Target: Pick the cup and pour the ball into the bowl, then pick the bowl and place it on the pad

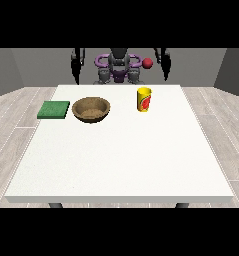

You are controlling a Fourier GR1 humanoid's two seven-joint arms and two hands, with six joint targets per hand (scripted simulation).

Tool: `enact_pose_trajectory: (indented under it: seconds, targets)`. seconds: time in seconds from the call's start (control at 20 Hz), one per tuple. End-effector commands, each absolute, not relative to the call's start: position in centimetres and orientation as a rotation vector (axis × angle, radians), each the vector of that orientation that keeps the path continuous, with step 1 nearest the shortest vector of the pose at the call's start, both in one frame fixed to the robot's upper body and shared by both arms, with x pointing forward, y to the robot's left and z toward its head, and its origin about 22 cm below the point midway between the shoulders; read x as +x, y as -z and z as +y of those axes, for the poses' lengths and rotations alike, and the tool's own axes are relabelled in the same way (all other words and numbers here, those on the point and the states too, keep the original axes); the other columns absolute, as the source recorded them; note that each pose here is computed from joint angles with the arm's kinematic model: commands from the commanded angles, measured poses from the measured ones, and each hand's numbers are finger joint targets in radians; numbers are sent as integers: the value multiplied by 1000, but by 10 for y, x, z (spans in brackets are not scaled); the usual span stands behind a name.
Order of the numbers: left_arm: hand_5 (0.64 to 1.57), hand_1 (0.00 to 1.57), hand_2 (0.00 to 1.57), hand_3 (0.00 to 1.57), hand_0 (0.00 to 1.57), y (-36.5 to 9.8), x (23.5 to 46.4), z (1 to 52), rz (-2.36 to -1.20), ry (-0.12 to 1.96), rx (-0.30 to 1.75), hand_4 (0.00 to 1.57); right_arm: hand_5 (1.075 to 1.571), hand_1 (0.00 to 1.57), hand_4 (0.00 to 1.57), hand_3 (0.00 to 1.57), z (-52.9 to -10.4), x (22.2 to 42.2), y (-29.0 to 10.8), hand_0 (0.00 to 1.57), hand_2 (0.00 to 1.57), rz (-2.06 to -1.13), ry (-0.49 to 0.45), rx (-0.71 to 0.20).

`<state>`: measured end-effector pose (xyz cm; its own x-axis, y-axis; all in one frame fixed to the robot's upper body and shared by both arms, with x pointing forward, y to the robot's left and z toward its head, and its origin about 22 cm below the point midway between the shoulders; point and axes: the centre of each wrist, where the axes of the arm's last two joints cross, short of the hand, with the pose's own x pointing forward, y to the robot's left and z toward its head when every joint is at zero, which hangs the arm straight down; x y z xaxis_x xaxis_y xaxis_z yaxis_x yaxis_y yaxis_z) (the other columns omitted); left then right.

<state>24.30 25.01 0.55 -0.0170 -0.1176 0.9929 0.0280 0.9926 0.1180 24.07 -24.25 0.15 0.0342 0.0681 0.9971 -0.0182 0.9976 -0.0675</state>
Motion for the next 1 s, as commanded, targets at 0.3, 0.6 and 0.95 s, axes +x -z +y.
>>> enact_pose_trajectory:
  seconds: [0.3, 0.6, 0.95]
  targets:
    - [1557, 0, 0, 0, 0, -60, 261, 254, -1613, -47, -34, 0, 1569, 0, 0, 0, -291, 240, -47, 0, 0, -1565, -69, -17]
    - [1548, 0, 0, 0, 0, -58, 254, 315, -1698, -105, 55, 0, 1571, 0, 0, 0, -312, 220, -52, 0, 0, -1646, -65, 35]
    - [1539, 0, 0, 0, 0, -60, 280, 317, -1837, -61, 30, 0, 1569, 0, 0, 0, -311, 253, -71, 0, 0, -1770, -38, 43]
